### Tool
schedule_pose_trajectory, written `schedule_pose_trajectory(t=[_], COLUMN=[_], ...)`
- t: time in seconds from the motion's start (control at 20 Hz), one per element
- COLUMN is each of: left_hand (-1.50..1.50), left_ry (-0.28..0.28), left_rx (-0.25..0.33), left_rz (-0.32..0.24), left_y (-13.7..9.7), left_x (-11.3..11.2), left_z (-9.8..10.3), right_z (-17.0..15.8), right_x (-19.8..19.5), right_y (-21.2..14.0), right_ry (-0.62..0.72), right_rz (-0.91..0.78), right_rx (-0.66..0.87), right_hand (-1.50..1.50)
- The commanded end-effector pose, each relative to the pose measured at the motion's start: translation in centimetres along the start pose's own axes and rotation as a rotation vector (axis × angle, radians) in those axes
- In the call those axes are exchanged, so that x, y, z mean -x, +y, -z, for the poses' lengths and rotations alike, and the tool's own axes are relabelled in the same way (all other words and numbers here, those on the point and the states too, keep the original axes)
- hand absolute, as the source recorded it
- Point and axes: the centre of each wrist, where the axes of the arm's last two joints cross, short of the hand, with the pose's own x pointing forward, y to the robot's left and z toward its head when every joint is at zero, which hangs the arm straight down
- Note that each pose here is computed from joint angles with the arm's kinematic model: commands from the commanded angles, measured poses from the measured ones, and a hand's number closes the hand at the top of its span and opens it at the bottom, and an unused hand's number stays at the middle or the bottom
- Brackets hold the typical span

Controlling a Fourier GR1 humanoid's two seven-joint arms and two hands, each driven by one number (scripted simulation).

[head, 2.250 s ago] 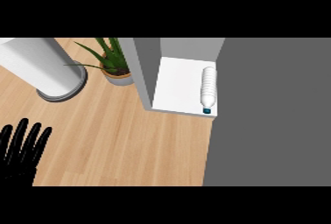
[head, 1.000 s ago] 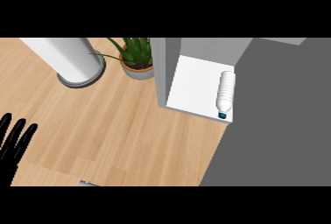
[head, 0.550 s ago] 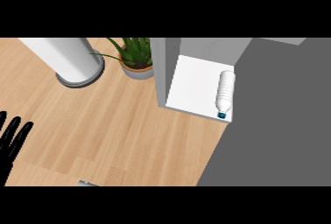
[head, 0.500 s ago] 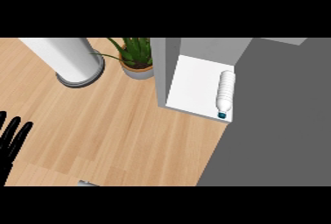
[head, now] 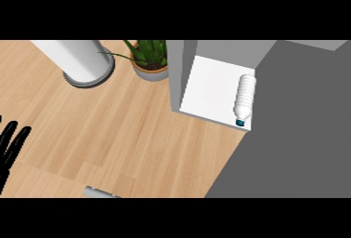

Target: Pick up the bottled water, place it into the cabinet and close the cabinet

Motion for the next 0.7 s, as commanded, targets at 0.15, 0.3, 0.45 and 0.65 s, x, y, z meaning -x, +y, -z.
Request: schedule_pose_trajectory(t=[0.15,0.3,0.45,0.65], left_hand=[-1.5,-1.5,-1.5,-1.5], left_ry=[-0.006,-0.005,0.002,-0.001], left_rx=[0.02,0.02,0.017,0.016], left_rz=[-0.001,0.009,0.007,0.006], left_y=[0.2,0.5,0.7,0.6], left_x=[-0.3,-0.4,-0.4,-0.4], left_z=[0.4,0.5,0.4,0.5], right_z=[1.7,1.6,1.6,1.4], right_x=[1.5,1.8,1.6,1.4], right_y=[1.2,0.5,-0.5,-1.7], right_ry=[-0.028,-0.003,0.037,0.096], right_rz=[0.178,0.143,0.057,-0.028], right_rx=[-0.005,0.038,0.053,0.038], right_hand=[1.5,1.5,1.5,1.5])
